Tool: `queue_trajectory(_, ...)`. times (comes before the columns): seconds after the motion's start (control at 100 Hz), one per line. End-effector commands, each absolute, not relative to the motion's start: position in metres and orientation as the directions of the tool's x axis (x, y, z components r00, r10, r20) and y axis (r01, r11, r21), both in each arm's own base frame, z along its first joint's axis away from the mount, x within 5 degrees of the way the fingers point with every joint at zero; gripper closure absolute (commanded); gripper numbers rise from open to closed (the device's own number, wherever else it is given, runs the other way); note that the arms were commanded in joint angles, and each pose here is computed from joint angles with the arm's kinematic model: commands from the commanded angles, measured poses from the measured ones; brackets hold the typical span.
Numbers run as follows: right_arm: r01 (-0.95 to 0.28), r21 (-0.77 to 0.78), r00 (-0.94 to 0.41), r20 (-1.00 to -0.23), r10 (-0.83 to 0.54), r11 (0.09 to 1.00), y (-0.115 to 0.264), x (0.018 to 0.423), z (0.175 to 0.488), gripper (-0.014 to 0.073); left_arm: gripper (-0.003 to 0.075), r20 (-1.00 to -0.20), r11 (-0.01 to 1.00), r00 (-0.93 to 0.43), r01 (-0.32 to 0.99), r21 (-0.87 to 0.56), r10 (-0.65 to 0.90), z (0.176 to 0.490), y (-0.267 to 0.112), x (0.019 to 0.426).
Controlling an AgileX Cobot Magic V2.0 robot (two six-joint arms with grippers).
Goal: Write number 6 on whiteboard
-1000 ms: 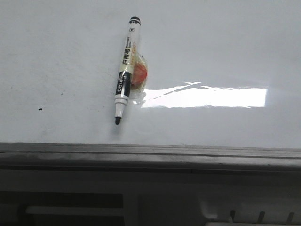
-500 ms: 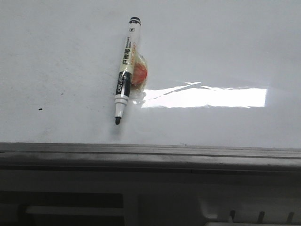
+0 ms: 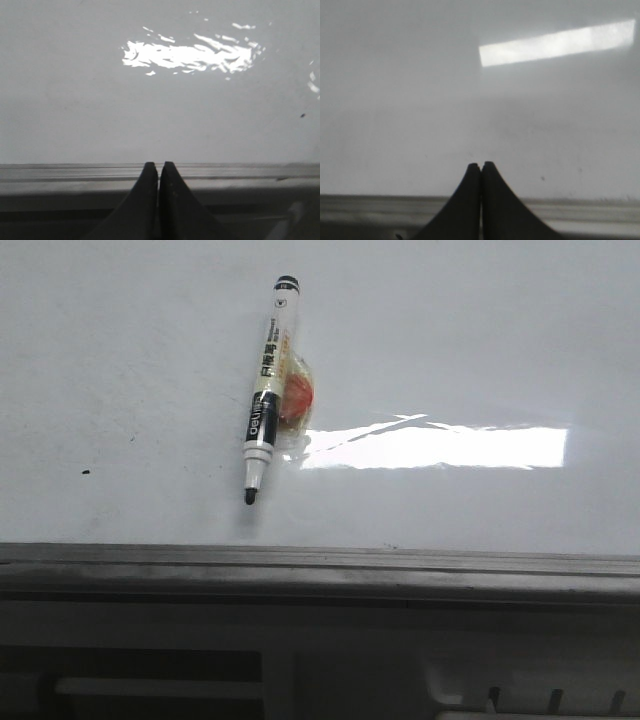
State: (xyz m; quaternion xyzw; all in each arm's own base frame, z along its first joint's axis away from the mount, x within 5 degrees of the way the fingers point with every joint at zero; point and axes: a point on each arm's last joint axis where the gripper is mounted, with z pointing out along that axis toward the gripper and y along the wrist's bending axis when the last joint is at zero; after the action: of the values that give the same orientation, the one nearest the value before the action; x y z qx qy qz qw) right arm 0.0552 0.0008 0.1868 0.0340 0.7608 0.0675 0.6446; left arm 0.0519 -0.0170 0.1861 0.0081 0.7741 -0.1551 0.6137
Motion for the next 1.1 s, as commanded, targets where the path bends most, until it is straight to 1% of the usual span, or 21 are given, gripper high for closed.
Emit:
queue_trajectory(0.0,-0.12,0.181,0.018,-0.983,0.184,0.976,0.006,0.056,0.198,0.0659,0.0739,-0.848,0.83,-0.191,0.187,-0.526,-0.494,0.186,-0.018,0.053)
queue_trajectory(0.02,-0.138,0.199,0.053,-0.977,0.208,0.97,0.007,0.055,0.201,0.0659,0.0739,-0.819,0.799,-0.194,0.185,-0.572,-0.541,0.187,-0.018,0.053)
queue_trajectory(0.03,-0.145,0.221,0.063,-0.971,0.232,0.965,0.007,0.055,0.203,0.0659,0.0739,-0.777,0.756,-0.195,0.181,-0.629,-0.599,0.188,-0.018,0.053)
queue_trajectory(0.05,-0.163,0.25,0.095,-0.959,0.267,0.954,0.008,0.055,0.206,0.0659,0.0739,-0.764,0.743,-0.194,0.18,-0.645,-0.615,0.189,-0.018,0.053)
queue_trajectory(0.07,-0.178,0.273,0.122,-0.947,0.296,0.946,0.008,0.054,0.209,0.0659,0.0739,-0.714,0.692,-0.19,0.174,-0.7,-0.674,0.19,-0.018,0.053)
queue_trajectory(0.09,-0.189,0.283,0.144,-0.939,0.311,0.94,0.008,0.054,0.212,0.0659,0.0739,-0.691,0.669,-0.176,0.171,-0.723,-0.702,0.192,-0.017,0.054)
queue_trajectory(0.11,-0.198,0.295,0.16,-0.931,0.327,0.935,0.008,0.053,0.214,0.0659,0.0739,-0.644,0.623,-0.164,0.165,-0.765,-0.747,0.194,-0.015,0.054)
queue_trajectory(0.16,-0.204,0.312,0.168,-0.922,0.348,0.928,0.008,0.053,0.215,0.0659,0.0739,-0.576,0.557,-0.126,0.154,-0.816,-0.808,0.197,-0.012,0.055)
queue_trajectory(0.26,-0.213,0.409,0.168,-0.879,0.446,0.887,0.006,0.052,0.219,0.0659,0.0739,-0.555,0.536,-0.121,0.156,-0.829,-0.823,0.199,-0.011,0.054)
queue_trajectory(0.31,-0.22,0.445,0.173,-0.858,0.483,0.868,0.006,0.051,0.225,0.0659,0.0739,-0.594,0.572,-0.104,0.181,-0.8,-0.798,0.207,-0.011,0.053)
queue_trajectory(0.37,-0.212,0.439,0.154,-0.868,0.473,0.873,0.006,0.049,0.235,0.0659,0.0739,-0.718,0.689,-0.079,0.227,-0.688,-0.691,0.221,-0.013,0.051)
queue_trajectory(0.43,-0.18,0.378,0.115,-0.909,0.401,0.908,0.006,0.046,0.249,0.0659,0.0739,-0.831,0.793,-0.065,0.265,-0.549,-0.553,0.24,-0.017,0.049)
queue_trajectory(0.5,-0.114,0.283,0.052,-0.956,0.29,0.952,0.002,0.041,0.266,0.0659,0.0739,-0.908,0.864,-0.108,0.28,-0.418,-0.404,0.26,-0.021,0.051)
queue_trajectory(0.57,-0.064,0.199,0.019,-0.98,0.2,0.978,-0.001,0.039,0.284,0.0659,0.0739,-0.943,0.906,-0.184,0.277,-0.321,-0.278,0.278,-0.025,0.061)
queue_trajectory(0.61,-0.056,0.18,0.017,-0.983,0.181,0.982,-0.002,0.039,0.295,0.0659,0.0739,-0.942,0.915,-0.246,0.277,-0.293,-0.227,0.287,-0.028,0.069)
queue_trajectory(0.75,-0.054,0.188,0.001,-0.982,0.188,0.981,-0.001,0.046,0.318,0.0652,0.0736,-0.875,0.915,-0.471,0.295,-0.274,-0.11,0.304,-0.04,0.103)
queue_trajectory(0.8,-0.045,0.19,-0.031,-0.981,0.189,0.981,-0.001,0.049,0.322,0.0617,0.0716,-0.848,0.907,-0.527,0.325,-0.267,-0.061,0.308,-0.045,0.113)
queue_trajectory(0.86,-0.028,0.193,-0.083,-0.978,0.19,0.981,-0.001,0.052,0.324,0.0517,0.065,-0.82,0.883,-0.572,0.372,-0.287,-0.026,0.311,-0.053,0.124)
queue_trajectory(0.99,-0.006,0.195,-0.147,-0.97,0.192,0.981,-0.001,0.058,0.329,0.0225,0.0396,-0.797,0.784,-0.603,0.483,-0.39,-0.026,0.317,-0.079,0.135)
queue_trajectory(1.03,-0.005,0.195,-0.155,-0.969,0.192,0.981,-0.001,0.06,0.329,0.0176,0.0337,-0.792,0.753,-0.611,0.522,-0.401,0.001,0.316,-0.088,0.136)
queue_trajectory(1.09,-0.004,0.194,-0.163,-0.968,0.191,0.981,0.0,0.062,0.329,0.0143,0.0321,-0.777,0.719,-0.629,0.552,-0.422,0.026,0.312,-0.101,0.138)
